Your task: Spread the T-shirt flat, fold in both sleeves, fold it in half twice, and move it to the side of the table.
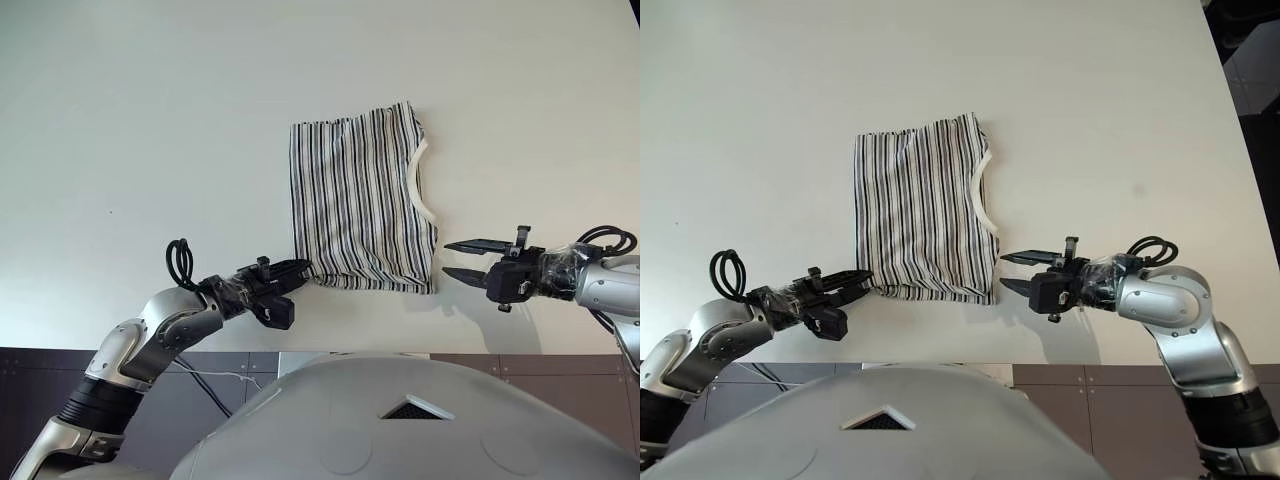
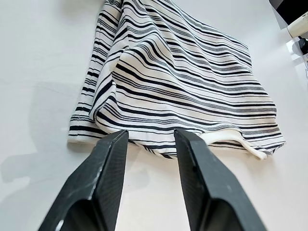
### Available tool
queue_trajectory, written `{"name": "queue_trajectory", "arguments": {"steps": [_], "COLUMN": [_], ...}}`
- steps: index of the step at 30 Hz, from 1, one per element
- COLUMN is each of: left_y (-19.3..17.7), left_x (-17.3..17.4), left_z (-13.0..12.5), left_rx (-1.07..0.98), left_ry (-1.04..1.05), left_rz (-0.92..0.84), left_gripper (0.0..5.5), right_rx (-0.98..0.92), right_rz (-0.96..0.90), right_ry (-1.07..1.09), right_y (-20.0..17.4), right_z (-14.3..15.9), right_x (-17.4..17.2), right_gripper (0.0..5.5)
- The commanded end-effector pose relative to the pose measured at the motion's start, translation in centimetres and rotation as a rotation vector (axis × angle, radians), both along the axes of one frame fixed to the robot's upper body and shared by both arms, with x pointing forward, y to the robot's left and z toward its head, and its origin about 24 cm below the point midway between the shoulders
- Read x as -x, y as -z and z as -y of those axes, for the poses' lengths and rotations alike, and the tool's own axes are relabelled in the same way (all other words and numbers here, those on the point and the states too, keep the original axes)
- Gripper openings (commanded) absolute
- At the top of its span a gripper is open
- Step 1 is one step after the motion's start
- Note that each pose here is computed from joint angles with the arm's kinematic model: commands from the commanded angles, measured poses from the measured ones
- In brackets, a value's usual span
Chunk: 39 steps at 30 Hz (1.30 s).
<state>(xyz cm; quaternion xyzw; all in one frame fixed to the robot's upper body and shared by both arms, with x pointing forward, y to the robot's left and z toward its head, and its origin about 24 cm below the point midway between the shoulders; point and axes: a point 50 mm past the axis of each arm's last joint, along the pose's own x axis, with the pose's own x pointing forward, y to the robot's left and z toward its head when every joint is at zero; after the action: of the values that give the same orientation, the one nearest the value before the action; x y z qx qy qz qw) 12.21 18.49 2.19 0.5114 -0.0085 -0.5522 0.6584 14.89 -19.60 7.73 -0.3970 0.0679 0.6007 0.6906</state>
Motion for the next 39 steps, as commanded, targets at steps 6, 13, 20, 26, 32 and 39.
{"name": "queue_trajectory", "arguments": {"steps": [6, 13, 20, 26, 32, 39], "left_y": [1.2, 1.0, 0.8, 0.6, 0.2, -1.9], "left_x": [1.0, 0.8, 0.5, 0.4, 0.3, -0.3], "left_z": [-0.9, -0.9, -0.9, -0.8, -0.5, -0.5], "left_rx": [-0.093, -0.098, -0.103, -0.092, -0.058, 0.054], "left_ry": [0.02, 0.029, 0.04, 0.052, 0.055, 0.086], "left_rz": [-0.113, -0.123, -0.12, -0.117, -0.099, -0.023], "left_gripper": [0.3, 0.28, 0.28, 0.28, 0.28, 0.26], "right_rx": [0.113, 0.118, 0.074, 0.061, 0.062, -0.023], "right_rz": [0.068, 0.158, 0.176, 0.143, 0.133, 0.176], "right_ry": [-0.193, -0.163, -0.157, -0.163, -0.151, -0.082], "right_y": [3.1, 4.6, 5.0, 5.2, 5.2, 2.7], "right_z": [-0.7, -0.7, -1.3, -1.6, -1.4, -0.6], "right_x": [2.3, 1.7, 1.8, 2.0, 1.8, 0.0], "right_gripper": [1.77, 1.77, 1.77, 0.93, 0.14, 0.12]}}
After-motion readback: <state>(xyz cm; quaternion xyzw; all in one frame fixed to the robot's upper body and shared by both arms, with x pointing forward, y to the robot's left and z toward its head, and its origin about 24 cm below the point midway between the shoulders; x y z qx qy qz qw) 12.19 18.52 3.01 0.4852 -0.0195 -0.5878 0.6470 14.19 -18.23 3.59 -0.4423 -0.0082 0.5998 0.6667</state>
